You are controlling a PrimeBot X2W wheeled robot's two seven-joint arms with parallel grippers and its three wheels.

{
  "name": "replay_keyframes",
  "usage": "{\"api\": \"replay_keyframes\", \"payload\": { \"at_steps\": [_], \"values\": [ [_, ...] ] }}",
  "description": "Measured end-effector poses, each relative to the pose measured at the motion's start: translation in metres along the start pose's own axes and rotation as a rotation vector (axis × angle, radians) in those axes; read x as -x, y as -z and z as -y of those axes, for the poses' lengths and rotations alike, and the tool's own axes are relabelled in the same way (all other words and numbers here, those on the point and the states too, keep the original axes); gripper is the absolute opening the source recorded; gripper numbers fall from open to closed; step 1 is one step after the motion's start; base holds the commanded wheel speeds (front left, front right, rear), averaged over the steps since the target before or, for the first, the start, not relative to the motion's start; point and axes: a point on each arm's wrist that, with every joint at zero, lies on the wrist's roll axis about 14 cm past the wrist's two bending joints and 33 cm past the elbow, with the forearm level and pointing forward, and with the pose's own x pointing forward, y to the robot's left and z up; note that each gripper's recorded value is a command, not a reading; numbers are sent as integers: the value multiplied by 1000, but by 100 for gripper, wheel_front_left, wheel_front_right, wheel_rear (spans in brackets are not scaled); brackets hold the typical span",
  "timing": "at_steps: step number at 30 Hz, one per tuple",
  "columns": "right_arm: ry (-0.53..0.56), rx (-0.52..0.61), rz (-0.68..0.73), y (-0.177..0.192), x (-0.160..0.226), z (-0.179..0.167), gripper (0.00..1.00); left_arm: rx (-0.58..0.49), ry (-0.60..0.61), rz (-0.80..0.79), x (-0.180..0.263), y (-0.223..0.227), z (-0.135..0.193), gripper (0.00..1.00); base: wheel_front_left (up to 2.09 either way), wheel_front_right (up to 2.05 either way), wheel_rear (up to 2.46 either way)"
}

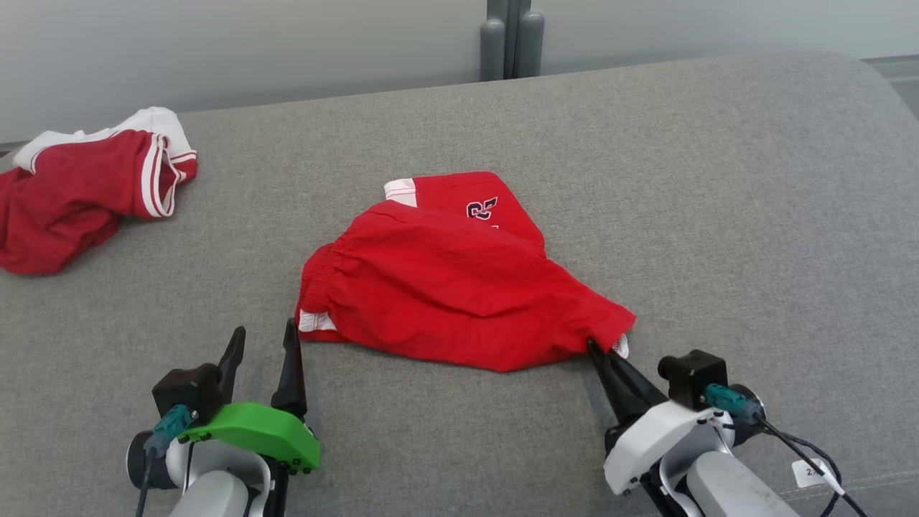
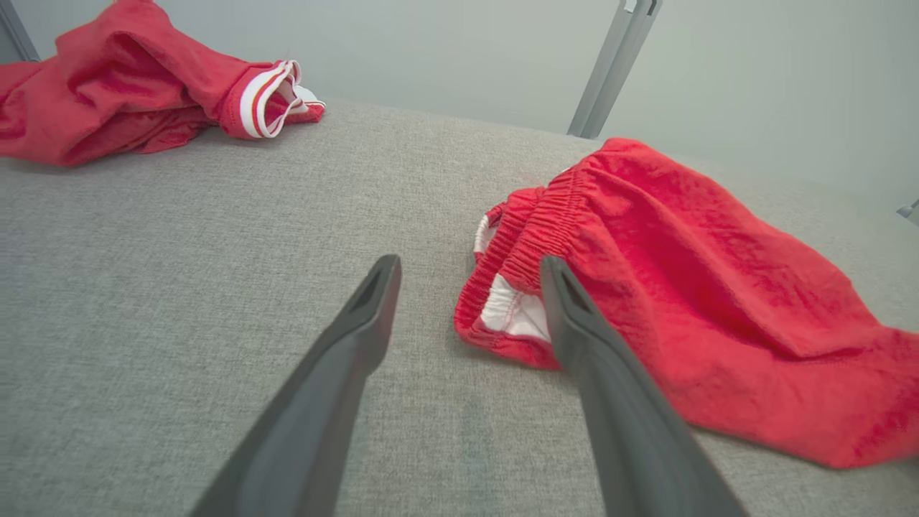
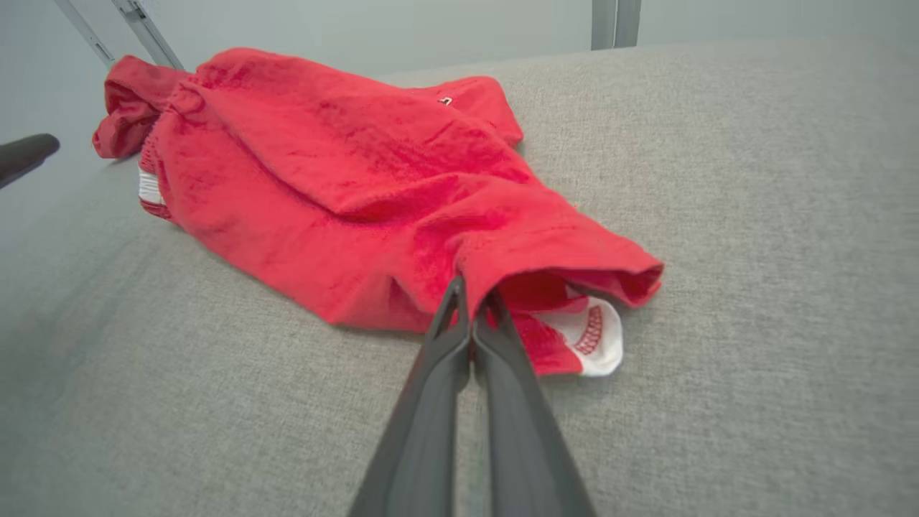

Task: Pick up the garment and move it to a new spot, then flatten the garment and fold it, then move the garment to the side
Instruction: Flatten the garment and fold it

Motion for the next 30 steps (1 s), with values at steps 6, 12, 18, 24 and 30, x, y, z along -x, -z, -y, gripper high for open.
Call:
{"api": "replay_keyframes", "payload": {
  "at_steps": [6, 12, 18, 24, 30],
  "values": [
    [5, 13, 97, -34, 0, 10, 0, 4, -6, 14, 6, -3, -1, 100, 0, 0, 0],
    [20, 55, 133, -62, -6, 33, 0, 12, -2, 22, 10, -5, 2, 100, 0, 0, 0],
    [49, 64, 85, -72, -22, 55, 0, 18, -3, 25, 12, -4, 3, 100, 0, 0, 0],
    [46, 62, -12, -67, -56, 63, 0, 26, 3, 32, 9, -6, 5, 100, 0, 0, 0],
    [83, 75, -95, -57, -83, 83, 0, 27, -5, 39, 3, -8, 2, 100, 0, 0, 0]
  ]
}}
